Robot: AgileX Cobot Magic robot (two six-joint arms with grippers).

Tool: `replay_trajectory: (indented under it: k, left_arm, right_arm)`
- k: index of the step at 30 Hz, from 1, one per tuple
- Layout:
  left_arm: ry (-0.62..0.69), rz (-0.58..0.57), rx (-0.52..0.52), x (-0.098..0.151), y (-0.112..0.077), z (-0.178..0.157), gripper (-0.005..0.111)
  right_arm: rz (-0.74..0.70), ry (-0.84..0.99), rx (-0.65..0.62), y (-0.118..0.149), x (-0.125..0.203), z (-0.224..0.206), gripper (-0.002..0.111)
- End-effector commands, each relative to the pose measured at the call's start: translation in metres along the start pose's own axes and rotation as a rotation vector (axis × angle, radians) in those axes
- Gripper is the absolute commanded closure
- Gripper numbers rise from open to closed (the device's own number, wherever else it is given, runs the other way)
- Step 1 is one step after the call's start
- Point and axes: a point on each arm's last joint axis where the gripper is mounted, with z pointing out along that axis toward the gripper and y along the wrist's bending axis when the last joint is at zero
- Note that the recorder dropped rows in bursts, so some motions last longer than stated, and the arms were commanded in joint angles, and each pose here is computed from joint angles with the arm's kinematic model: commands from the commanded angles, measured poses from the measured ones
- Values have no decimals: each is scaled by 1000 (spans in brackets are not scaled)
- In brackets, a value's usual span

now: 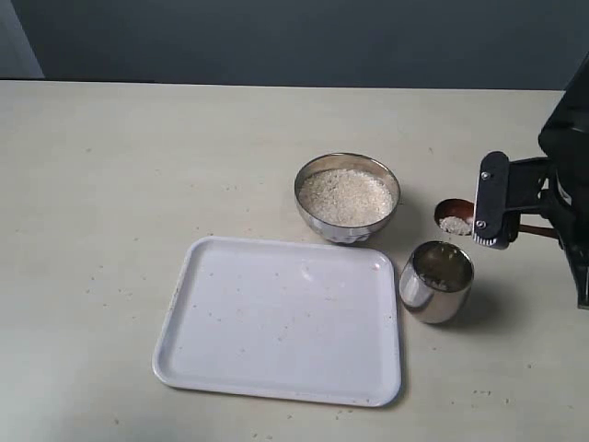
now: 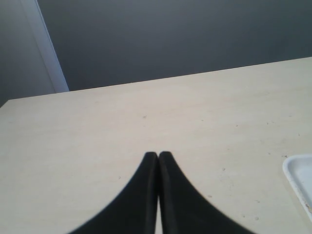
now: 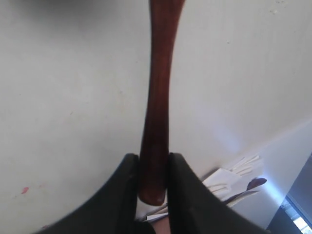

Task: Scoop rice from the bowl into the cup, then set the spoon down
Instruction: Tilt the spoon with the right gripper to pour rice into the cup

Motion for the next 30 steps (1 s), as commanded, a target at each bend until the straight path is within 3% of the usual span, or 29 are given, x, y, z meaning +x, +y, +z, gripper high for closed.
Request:
replay_trajectory:
  k: [1, 30]
  left_arm:
    - [-10, -5, 2, -2, 0, -1, 106]
    - [-10, -5, 2, -2, 0, -1, 106]
  right_arm:
    - [15, -2, 39, -2, 2, -2, 108]
    - [-1, -43, 53, 15, -2, -3, 108]
